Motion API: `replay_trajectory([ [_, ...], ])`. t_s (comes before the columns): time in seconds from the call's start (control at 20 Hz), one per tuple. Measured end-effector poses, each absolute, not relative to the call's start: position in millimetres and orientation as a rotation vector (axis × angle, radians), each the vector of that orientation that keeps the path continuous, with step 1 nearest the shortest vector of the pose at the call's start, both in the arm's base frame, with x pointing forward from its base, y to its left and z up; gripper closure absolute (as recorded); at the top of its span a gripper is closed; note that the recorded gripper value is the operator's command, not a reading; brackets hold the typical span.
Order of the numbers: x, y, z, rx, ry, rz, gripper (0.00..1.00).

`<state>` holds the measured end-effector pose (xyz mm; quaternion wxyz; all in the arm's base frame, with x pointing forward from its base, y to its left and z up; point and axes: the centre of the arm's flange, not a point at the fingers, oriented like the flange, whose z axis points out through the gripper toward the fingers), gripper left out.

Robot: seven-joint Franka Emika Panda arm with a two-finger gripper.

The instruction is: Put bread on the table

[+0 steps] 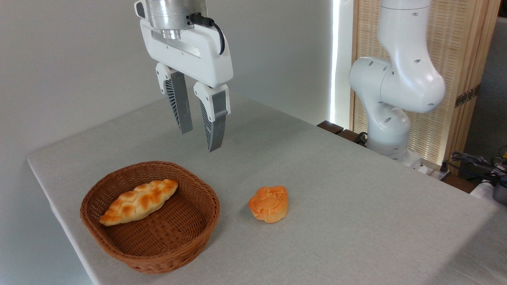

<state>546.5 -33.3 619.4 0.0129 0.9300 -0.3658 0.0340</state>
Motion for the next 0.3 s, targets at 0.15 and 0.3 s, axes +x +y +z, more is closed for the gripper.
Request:
replay_trajectory([
  [0.15,547.5,-32.9,619.4,2.898,-1.139,0.105,0.0],
  [0.3,548.9,-32.5,618.3,2.898,-1.137,0.102,0.0],
])
